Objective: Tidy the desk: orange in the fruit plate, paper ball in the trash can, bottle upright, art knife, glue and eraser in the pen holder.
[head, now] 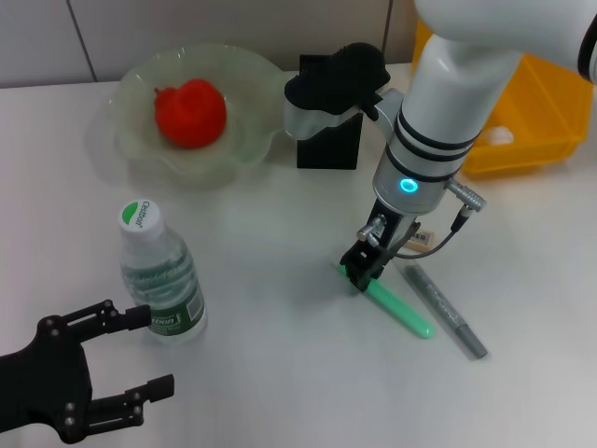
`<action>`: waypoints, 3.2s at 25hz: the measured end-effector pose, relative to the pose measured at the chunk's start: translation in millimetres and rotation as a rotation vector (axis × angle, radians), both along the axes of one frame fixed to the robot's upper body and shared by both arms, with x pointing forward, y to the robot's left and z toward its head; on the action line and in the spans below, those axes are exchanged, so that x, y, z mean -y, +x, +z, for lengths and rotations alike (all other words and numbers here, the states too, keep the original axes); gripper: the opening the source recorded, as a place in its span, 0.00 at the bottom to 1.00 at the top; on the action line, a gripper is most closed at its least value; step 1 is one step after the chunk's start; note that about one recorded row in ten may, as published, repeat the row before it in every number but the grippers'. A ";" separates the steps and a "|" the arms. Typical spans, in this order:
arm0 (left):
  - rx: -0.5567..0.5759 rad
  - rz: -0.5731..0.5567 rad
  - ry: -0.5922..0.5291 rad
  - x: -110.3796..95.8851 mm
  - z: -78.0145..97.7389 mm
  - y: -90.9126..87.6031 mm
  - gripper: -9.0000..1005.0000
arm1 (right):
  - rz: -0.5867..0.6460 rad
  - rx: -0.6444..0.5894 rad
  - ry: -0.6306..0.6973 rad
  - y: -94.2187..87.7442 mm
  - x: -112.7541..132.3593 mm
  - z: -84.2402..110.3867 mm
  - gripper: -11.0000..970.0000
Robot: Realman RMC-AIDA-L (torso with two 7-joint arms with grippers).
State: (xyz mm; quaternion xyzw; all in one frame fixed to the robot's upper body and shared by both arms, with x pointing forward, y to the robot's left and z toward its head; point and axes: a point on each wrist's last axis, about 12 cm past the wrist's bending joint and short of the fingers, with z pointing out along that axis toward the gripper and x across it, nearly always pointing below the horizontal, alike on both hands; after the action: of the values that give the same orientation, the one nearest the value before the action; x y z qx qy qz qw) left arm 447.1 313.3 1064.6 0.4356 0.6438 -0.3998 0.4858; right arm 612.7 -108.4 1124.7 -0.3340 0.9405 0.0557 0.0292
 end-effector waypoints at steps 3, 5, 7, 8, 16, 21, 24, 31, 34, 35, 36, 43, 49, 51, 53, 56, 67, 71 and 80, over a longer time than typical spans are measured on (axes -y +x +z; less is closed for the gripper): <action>-0.004 -0.001 -0.003 0.7 -1.1 -0.6 0.78 | 0.007 0.003 0.005 -0.5 0.1 2.1 0.18; -0.004 -0.002 -0.003 0.6 -1.2 -0.7 0.78 | 0.014 0.012 0.016 -0.4 -0.7 6.4 0.18; -0.005 0.000 -0.002 0.1 -1.4 -1.1 0.78 | 0.023 0.027 0.035 -0.7 -1.1 12.8 0.18; -0.006 0.001 -0.002 -0.1 -1.5 -1.4 0.78 | 0.028 0.036 0.047 -0.8 -1.4 16.4 0.18; -0.008 0.011 0.001 -1.5 -2.5 -2.3 0.78 | -0.002 0.191 0.130 1.2 17.7 60.8 0.18; -0.006 0.015 0.003 -1.7 -2.4 -1.5 0.78 | -0.046 0.337 0.200 0.7 40.2 88.8 0.18; -0.005 0.014 0.003 -0.7 -1.9 0.3 0.78 | -0.069 0.429 0.246 1.3 55.1 103.5 0.18; -0.004 0.017 0.006 1.5 -1.3 5.0 0.78 | -0.073 0.510 0.276 1.4 64.8 116.1 0.18; -0.005 0.018 0.004 2.4 -1.5 6.4 0.78 | -0.061 0.544 0.282 4.2 64.7 117.9 0.18; -0.004 0.019 0.004 2.6 -1.6 6.9 0.78 | -0.056 0.558 0.284 5.2 64.3 118.3 0.18; -0.004 0.021 0.006 2.7 -1.7 7.6 0.78 | -0.049 0.578 0.287 6.4 63.9 118.5 0.18; -0.009 0.025 0.002 4.8 -2.8 9.9 0.78 | -0.008 0.752 0.363 18.4 58.0 115.5 0.18; -0.015 0.025 -0.005 7.2 -3.7 12.1 0.78 | 0.017 0.850 0.491 30.1 55.6 103.6 0.18; -0.017 0.026 -0.006 7.2 -3.7 12.3 0.78 | 0.025 0.880 0.518 34.0 56.0 97.7 0.18; -0.024 0.029 -0.009 7.4 -4.2 12.0 0.78 | 0.029 0.906 0.535 37.7 57.8 90.1 0.18; -0.031 0.031 -0.015 7.7 -5.2 11.2 0.78 | 0.030 0.943 0.554 41.0 61.6 80.1 0.18; -0.030 0.031 -0.017 8.0 -5.1 11.6 0.78 | 0.080 1.071 0.671 31.0 71.6 58.1 0.18; -0.031 0.030 -0.018 8.3 -4.7 12.2 0.78 | 0.063 1.059 0.655 34.1 74.9 44.7 0.18; -0.037 0.024 -0.020 9.9 -4.0 13.7 0.78 | 0.046 1.046 0.609 36.1 80.5 29.6 0.18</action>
State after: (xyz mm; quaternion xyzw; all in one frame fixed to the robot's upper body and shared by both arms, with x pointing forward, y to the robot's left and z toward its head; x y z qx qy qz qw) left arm 460.8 303.4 1060.6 0.4155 0.6538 -0.4082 0.4830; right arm 648.8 -188.9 1154.3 -0.3139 0.7358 0.1515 0.5807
